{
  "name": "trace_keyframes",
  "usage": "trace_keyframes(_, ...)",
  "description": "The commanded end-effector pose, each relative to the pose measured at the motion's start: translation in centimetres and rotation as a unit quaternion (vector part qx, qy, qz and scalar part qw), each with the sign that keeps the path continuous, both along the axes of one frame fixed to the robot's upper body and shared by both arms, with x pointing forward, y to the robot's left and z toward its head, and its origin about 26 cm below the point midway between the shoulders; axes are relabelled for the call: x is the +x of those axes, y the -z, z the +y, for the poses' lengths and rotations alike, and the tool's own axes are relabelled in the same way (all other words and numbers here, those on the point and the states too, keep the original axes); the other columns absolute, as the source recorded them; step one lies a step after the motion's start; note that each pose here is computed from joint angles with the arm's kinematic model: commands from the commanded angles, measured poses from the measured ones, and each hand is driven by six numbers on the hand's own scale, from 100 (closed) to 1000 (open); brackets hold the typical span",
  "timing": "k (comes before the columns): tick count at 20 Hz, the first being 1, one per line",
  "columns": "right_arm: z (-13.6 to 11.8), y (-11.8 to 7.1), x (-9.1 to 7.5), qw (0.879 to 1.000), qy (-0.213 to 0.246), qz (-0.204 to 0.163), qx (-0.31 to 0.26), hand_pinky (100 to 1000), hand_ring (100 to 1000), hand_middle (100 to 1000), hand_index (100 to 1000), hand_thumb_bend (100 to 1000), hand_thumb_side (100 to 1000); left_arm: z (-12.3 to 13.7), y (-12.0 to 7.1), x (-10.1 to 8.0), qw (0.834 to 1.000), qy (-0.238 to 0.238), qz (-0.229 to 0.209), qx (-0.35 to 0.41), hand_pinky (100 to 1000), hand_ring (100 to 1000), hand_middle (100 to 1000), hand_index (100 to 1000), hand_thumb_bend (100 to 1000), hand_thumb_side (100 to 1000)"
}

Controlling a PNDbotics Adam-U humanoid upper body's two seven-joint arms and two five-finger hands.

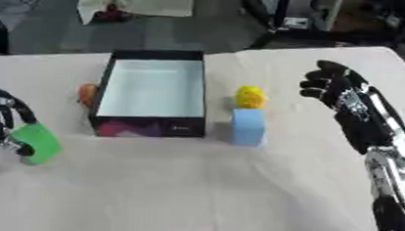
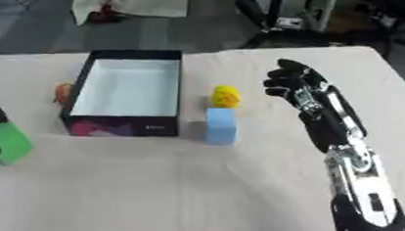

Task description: Pick up objects on the table and place them in the box.

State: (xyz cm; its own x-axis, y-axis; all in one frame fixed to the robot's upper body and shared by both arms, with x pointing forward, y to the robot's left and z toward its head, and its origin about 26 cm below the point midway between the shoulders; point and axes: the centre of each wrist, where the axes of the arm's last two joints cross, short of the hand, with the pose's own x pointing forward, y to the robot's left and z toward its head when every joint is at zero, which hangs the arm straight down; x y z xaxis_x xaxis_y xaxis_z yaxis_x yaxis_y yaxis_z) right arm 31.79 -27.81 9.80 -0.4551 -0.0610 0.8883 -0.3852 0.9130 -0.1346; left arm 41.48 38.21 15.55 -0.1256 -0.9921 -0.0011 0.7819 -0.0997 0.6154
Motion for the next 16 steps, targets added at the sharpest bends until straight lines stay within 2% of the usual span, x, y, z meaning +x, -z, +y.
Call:
trace_keyframes(1, -0.33, -0.77, 0.17, 1.0, 0.003, -0.011, -0.009, 773, 755, 708, 847, 100, 570, 1.68, -0.56, -0.11, 0.999, -0.027, -0.005, 0.03, 790, 772, 842, 900, 583, 489)
trace_keyframes(5, -0.33, -0.72, 0.17, 1.0, 0.004, -0.01, -0.008, 773, 755, 708, 847, 100, 571, 2.12, 0.06, -0.03, 0.998, -0.041, -0.005, 0.045, 788, 771, 846, 902, 578, 501)
trace_keyframes(12, -0.33, -0.67, 0.16, 1.0, 0.005, -0.009, -0.008, 773, 755, 709, 848, 100, 572, 2.05, -0.74, 0.17, 0.996, -0.046, -0.024, 0.068, 795, 781, 859, 907, 592, 517)
trace_keyframes(15, -0.33, -0.67, 0.18, 1.0, 0.005, -0.009, -0.007, 773, 755, 709, 847, 100, 573, 1.9, -0.16, 0.17, 0.997, -0.045, -0.019, 0.062, 764, 741, 815, 873, 477, 447)
trace_keyframes(16, -0.34, -0.67, 0.18, 1.0, 0.005, -0.009, -0.007, 773, 755, 709, 847, 100, 574, 1.84, -0.05, 0.17, 0.997, -0.046, -0.018, 0.061, 739, 707, 783, 844, 382, 382)
